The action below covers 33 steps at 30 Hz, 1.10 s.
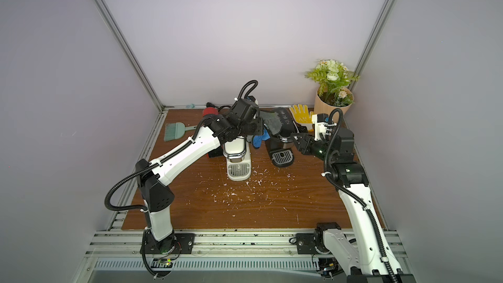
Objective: Wipe the surface of a coffee machine
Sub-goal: Wipe the dirt from the surface of the coffee machine.
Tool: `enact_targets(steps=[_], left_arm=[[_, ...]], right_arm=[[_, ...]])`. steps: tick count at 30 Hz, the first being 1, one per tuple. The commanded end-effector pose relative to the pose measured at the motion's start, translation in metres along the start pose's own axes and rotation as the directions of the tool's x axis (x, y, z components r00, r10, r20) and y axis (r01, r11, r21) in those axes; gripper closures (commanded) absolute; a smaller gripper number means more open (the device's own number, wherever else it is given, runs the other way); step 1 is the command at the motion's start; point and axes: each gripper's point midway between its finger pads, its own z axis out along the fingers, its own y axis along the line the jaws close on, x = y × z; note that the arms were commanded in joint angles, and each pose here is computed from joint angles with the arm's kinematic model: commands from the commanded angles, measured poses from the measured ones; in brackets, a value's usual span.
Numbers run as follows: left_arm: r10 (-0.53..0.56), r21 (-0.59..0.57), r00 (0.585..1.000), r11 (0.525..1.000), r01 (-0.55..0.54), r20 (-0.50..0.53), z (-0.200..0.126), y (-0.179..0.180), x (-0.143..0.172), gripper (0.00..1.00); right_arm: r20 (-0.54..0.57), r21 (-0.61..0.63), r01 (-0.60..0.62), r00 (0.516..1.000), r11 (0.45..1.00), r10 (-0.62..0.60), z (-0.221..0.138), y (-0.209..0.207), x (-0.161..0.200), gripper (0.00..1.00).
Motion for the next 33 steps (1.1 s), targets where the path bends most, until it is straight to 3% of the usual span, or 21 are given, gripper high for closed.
enact_targets(steps=[1,12,19,33], left_arm=[[-0.047,-0.082,0.999,0.995,0.049,0.019,0.017,0.011,-0.005,1.0],[-0.186,-0.225,0.981,0.955,0.193,0.051,0.054,0.034,0.003,1.0],[-0.294,-0.265,0.955,0.918,0.294,0.041,0.071,0.045,0.023,1.0],[-0.441,-0.352,0.898,0.839,0.414,0.005,0.112,0.062,0.075,1.0]], right_arm=[[0.002,0.038,0.042,0.999,0.998,-0.042,0.003,-0.01,0.003,0.57],[0.054,0.208,0.006,0.998,0.978,-0.018,0.021,-0.053,-0.014,0.56],[0.003,0.182,0.007,1.0,0.983,-0.008,0.036,-0.056,-0.01,0.55],[0.004,0.189,0.033,0.999,0.981,-0.034,0.029,-0.054,-0.008,0.55]])
